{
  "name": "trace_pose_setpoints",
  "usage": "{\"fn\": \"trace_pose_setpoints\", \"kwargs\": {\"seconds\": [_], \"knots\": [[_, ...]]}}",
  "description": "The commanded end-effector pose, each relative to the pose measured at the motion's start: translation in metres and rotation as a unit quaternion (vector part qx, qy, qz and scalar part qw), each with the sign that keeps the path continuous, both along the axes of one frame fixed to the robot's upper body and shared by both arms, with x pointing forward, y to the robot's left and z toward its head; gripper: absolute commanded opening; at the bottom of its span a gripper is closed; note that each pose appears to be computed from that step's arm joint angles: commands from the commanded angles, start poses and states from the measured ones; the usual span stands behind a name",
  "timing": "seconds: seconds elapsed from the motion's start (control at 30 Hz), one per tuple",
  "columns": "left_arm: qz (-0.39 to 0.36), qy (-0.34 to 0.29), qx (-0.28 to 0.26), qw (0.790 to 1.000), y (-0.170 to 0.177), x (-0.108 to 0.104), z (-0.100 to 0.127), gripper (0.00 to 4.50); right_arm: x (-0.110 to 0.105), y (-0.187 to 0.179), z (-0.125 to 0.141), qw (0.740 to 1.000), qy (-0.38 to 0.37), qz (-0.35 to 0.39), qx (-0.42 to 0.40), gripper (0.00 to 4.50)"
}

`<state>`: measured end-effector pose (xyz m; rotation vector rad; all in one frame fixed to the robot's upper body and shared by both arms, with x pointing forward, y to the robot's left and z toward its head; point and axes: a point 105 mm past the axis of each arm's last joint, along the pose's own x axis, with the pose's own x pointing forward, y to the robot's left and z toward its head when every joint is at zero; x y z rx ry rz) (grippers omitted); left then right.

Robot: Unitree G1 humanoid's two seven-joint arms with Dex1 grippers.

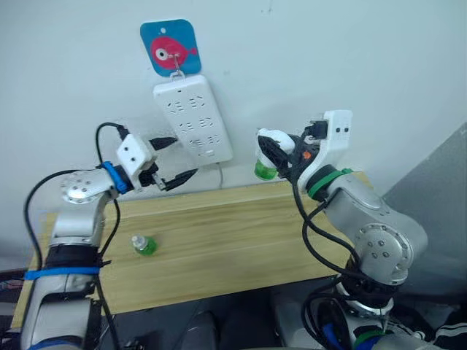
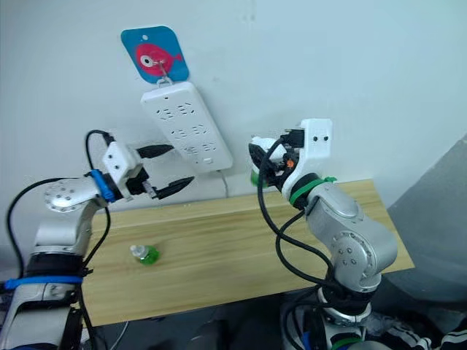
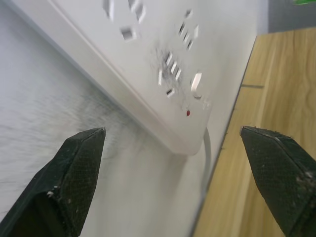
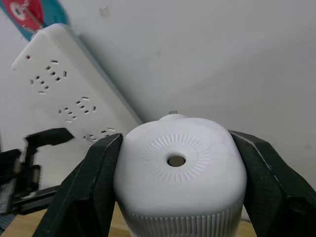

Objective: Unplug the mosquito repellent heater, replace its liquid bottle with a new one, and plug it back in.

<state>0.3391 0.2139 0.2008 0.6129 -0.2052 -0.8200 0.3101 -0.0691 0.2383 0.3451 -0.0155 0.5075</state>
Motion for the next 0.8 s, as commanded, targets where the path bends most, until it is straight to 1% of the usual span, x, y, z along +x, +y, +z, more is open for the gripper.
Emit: {"fn": "trace_pose_setpoints", "kwargs": {"seconds": [0.03, 0.07, 0.1, 0.17, 0.2, 0.27, 0.4, 0.53, 0.63, 0.73, 0.8], "knots": [[-0.071, -0.026, 0.010, 0.997, -0.025, -0.026, 0.020, 4.48, -0.003, -0.010, 0.016, 0.998, -0.015, -0.006, 0.068, 2.96], [-0.087, -0.017, -0.001, 0.996, -0.034, -0.030, 0.023, 4.48, -0.002, -0.014, 0.016, 0.996, -0.009, -0.009, 0.087, 2.96], [-0.106, 0.007, -0.019, 0.994, -0.045, -0.034, 0.024, 4.48, -0.001, -0.017, 0.018, 0.994, -0.005, -0.009, 0.112, 2.96], [-0.143, 0.034, -0.029, 0.989, -0.064, -0.044, 0.026, 4.48, 0.000, -0.020, 0.020, 0.989, 0.002, -0.007, 0.148, 2.96], [-0.153, 0.044, -0.035, 0.987, -0.070, -0.047, 0.027, 4.48, 0.000, -0.021, 0.021, 0.987, 0.004, -0.004, 0.162, 2.96], [-0.169, 0.059, -0.068, 0.981, -0.085, -0.049, 0.034, 4.48, 0.000, -0.023, 0.024, 0.979, 0.009, 0.002, 0.205, 2.96], [-0.182, 0.070, -0.113, 0.974, -0.116, -0.038, 0.036, 4.48, -0.001, -0.028, 0.032, 0.953, 0.016, 0.019, 0.301, 2.96], [-0.214, 0.092, -0.125, 0.965, -0.146, -0.036, 0.027, 4.48, -0.003, -0.037, 0.042, 0.927, 0.018, 0.035, 0.374, 2.96], [-0.230, 0.090, -0.141, 0.959, -0.158, -0.035, 0.027, 4.48, -0.006, -0.038, 0.046, 0.913, 0.028, 0.050, 0.405, 2.96], [-0.229, 0.069, -0.172, 0.956, -0.167, -0.026, 0.037, 4.48, -0.008, -0.036, 0.046, 0.900, 0.044, 0.064, 0.430, 2.96], [-0.221, 0.055, -0.195, 0.954, -0.166, -0.019, 0.045, 4.48, -0.009, -0.035, 0.046, 0.891, 0.054, 0.065, 0.446, 2.96]]}}
